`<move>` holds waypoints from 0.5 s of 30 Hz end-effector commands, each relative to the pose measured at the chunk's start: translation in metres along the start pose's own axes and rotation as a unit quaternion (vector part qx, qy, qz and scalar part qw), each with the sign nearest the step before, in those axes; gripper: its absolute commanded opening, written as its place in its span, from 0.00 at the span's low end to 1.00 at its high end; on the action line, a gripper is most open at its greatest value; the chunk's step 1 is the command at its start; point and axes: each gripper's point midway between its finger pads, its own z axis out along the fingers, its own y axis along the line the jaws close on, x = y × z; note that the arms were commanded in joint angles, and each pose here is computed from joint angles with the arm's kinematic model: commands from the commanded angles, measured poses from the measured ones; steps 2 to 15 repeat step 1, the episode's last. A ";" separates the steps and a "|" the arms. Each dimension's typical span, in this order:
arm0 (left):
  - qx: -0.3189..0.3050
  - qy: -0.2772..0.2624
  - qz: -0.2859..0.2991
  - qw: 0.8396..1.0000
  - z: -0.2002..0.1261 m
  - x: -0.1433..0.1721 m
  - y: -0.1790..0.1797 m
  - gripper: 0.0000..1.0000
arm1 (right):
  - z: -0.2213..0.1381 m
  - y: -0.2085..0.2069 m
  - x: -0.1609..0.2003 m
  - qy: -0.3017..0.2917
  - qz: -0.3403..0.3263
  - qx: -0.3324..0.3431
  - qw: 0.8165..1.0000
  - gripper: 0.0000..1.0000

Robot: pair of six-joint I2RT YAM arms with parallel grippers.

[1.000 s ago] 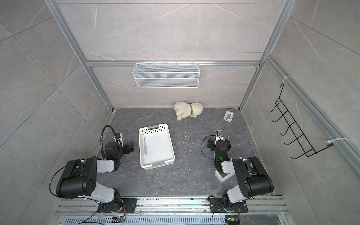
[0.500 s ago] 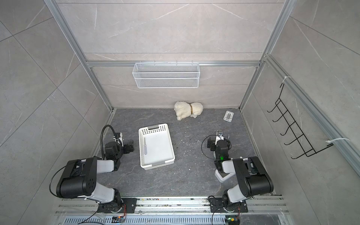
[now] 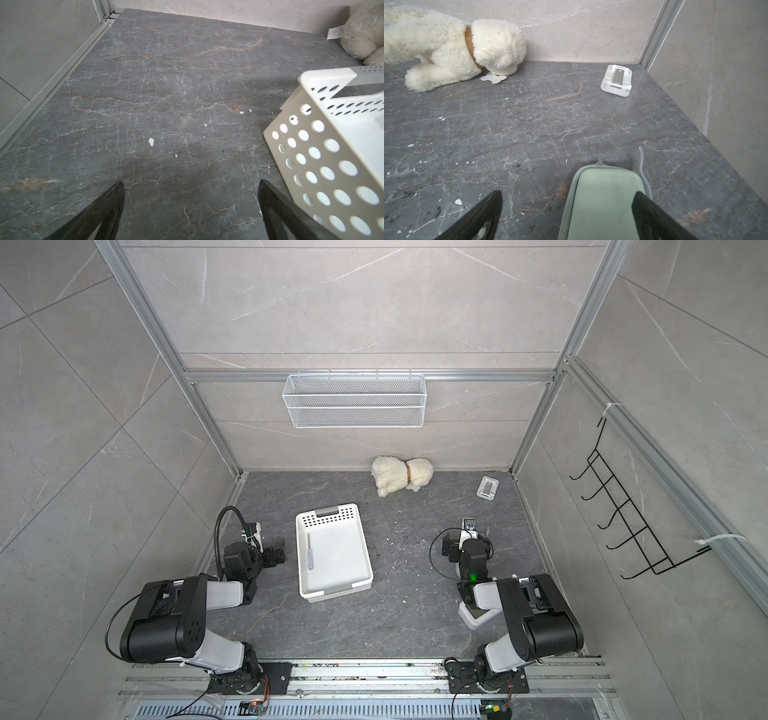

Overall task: Put the screwdriver in the bin
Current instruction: Reset both arms

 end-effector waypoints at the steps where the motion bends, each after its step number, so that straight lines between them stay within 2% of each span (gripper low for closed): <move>1: -0.006 -0.038 0.011 0.999 0.000 -0.023 0.001 1.00 | 0.002 0.002 -0.006 -0.004 0.006 -0.006 1.000 0.99; 15: -0.006 -0.038 0.011 0.999 0.000 -0.023 0.001 1.00 | 0.002 0.002 -0.006 -0.004 0.006 -0.006 1.000 0.99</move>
